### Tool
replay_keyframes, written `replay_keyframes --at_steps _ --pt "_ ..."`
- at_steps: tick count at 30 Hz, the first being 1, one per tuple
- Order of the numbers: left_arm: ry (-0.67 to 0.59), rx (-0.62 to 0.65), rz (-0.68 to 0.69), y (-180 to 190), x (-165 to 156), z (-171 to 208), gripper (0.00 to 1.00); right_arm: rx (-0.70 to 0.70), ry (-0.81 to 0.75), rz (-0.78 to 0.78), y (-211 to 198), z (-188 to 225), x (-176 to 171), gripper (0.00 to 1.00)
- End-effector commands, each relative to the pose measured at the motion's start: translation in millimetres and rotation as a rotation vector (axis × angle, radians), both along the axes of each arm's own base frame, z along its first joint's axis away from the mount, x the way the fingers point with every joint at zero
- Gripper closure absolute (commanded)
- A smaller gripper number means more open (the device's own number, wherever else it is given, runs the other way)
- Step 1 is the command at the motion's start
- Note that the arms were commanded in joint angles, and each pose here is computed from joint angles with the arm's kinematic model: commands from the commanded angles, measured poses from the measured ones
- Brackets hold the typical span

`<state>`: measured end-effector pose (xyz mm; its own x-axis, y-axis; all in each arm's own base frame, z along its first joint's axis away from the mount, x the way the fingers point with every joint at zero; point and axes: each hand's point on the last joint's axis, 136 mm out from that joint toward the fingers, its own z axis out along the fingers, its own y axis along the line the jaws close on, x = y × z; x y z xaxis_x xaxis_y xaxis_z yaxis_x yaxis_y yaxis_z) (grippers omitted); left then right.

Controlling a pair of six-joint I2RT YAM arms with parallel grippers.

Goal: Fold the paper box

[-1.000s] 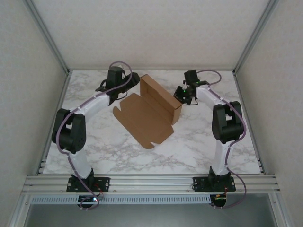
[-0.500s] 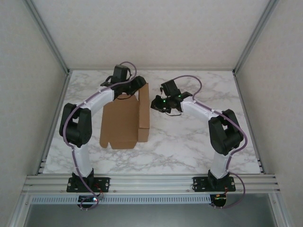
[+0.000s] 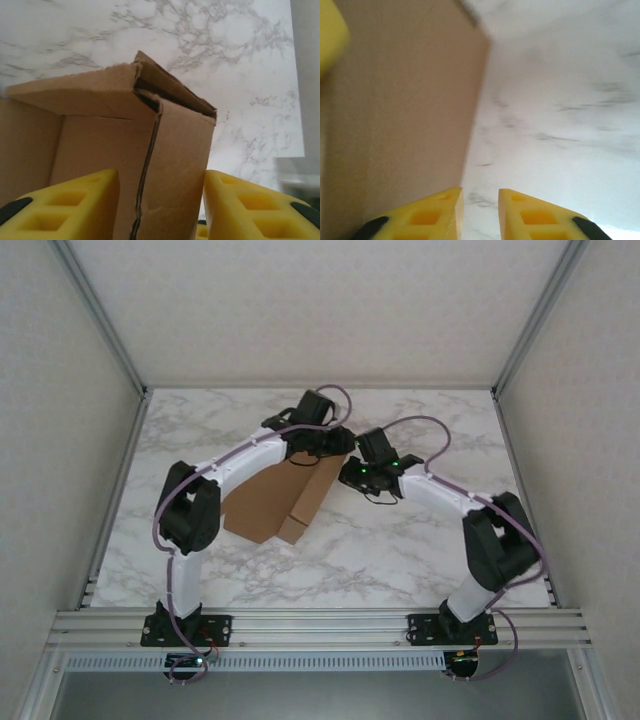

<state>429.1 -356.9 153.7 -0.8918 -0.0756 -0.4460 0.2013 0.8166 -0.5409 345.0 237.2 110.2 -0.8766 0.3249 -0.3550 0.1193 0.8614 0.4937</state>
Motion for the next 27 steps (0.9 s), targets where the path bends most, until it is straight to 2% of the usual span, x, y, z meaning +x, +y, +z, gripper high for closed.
replay_keyframes --at_steps 1,4,8,10,14,16,17,21,27 --pt "-0.003 0.199 -0.049 -3 -16 -35 0.55 -0.141 -0.057 -0.22 -70 9 -7 0.72" --pt "-0.025 0.27 -0.079 -15 -27 -47 0.56 -0.168 -0.108 -0.3 -103 21 -20 0.68" --pt "-0.083 0.364 -0.126 -30 -36 -53 0.56 -0.243 -0.159 -0.379 -139 40 -37 0.58" --pt "-0.117 0.435 -0.177 -39 -46 -61 0.56 -0.275 -0.194 -0.416 -156 53 -43 0.5" --pt "-0.171 0.601 -0.267 -51 -65 -92 0.54 -0.297 -0.268 -0.472 -180 82 -51 0.46" --pt "-0.201 0.699 -0.287 -50 -69 -110 0.53 -0.295 -0.302 -0.487 -187 97 -54 0.38" --pt "-0.21 0.723 -0.298 -51 -72 -115 0.52 -0.299 -0.31 -0.49 -190 102 -55 0.37" --pt "-0.225 0.756 -0.319 -50 -74 -128 0.48 -0.3 -0.345 -0.481 -194 125 -54 0.28" --pt "-0.34 0.81 -0.309 -40 -63 -110 0.42 -0.253 -0.382 -0.361 -174 144 -41 0.23"
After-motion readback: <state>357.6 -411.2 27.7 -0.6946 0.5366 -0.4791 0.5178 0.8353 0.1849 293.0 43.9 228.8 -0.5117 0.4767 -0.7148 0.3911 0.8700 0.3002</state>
